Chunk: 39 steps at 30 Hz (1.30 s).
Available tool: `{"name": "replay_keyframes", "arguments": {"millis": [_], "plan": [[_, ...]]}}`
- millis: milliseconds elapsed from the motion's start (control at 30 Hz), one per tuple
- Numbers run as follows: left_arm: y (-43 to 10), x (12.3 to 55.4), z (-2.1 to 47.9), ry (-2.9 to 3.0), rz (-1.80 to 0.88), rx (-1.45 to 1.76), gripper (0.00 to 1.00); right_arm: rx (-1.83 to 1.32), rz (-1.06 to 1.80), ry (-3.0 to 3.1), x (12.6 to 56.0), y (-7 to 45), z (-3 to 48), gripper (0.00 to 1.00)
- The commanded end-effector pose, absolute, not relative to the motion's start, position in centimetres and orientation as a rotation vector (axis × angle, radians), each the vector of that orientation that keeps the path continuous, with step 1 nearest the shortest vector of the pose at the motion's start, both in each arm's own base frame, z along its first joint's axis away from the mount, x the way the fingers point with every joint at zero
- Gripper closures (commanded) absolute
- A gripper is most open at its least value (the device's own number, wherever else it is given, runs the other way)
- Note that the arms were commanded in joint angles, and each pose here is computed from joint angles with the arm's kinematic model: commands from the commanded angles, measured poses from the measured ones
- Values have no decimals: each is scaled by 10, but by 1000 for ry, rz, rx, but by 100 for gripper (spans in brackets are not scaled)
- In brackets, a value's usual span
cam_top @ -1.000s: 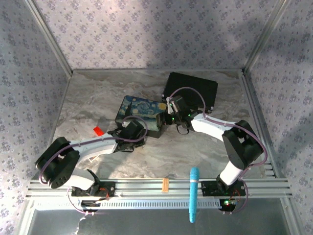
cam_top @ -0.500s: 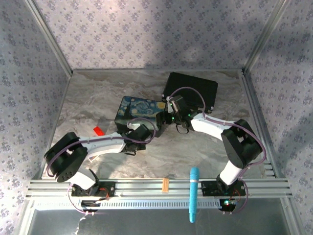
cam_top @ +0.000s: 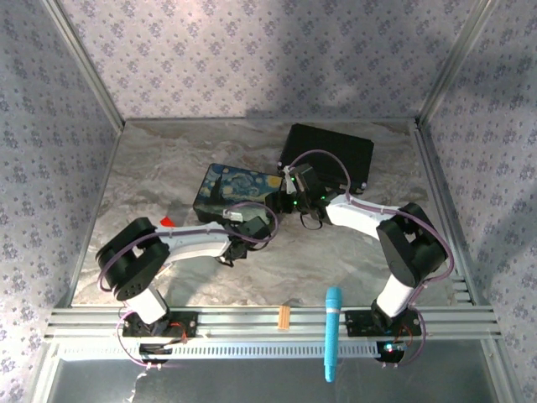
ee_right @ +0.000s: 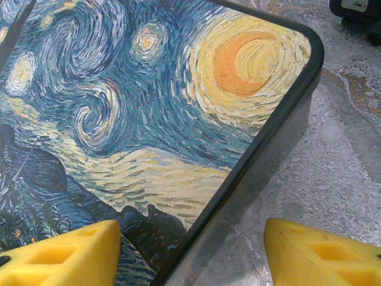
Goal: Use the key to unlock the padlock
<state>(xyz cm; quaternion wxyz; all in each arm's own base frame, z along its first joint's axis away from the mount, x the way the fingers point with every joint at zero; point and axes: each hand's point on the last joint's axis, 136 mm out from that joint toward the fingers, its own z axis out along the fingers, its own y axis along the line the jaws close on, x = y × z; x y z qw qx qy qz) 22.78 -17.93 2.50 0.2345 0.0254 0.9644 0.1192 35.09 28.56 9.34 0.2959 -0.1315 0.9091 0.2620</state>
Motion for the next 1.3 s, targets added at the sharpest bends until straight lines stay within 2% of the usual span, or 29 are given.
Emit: {"name": "replay_keyframes", "arguments": {"millis": [0,333,567,667,800,867,900,933,967,1133,1267], "plan": [[-177,219,23,2659,420,142,76,-317,505,2652,324,248,31,35],[-192,213,15,2671,416,168,72,-310,515,2651,324,248,32,35],[-203,213,22,2674,319,157,62,-322,536,2625,330,249,43,33],[-206,214,31,2663,269,153,48,-344,548,2599,337,252,54,31],[-213,216,50,2644,139,141,13,-394,538,2526,349,256,80,24],[-218,217,63,2626,50,127,0,-381,513,2475,358,254,100,17],[-219,218,70,2614,5,116,0,-392,513,2441,360,254,113,14],[-221,219,78,2600,-47,102,0,-396,503,2410,362,253,124,3],[-221,220,85,2587,-95,85,0,-402,499,2372,363,252,136,1],[-209,227,117,2510,-385,-70,0,-372,482,2229,360,235,185,1],[-194,232,130,2456,-622,-175,0,-382,570,2179,338,233,206,1]]}}
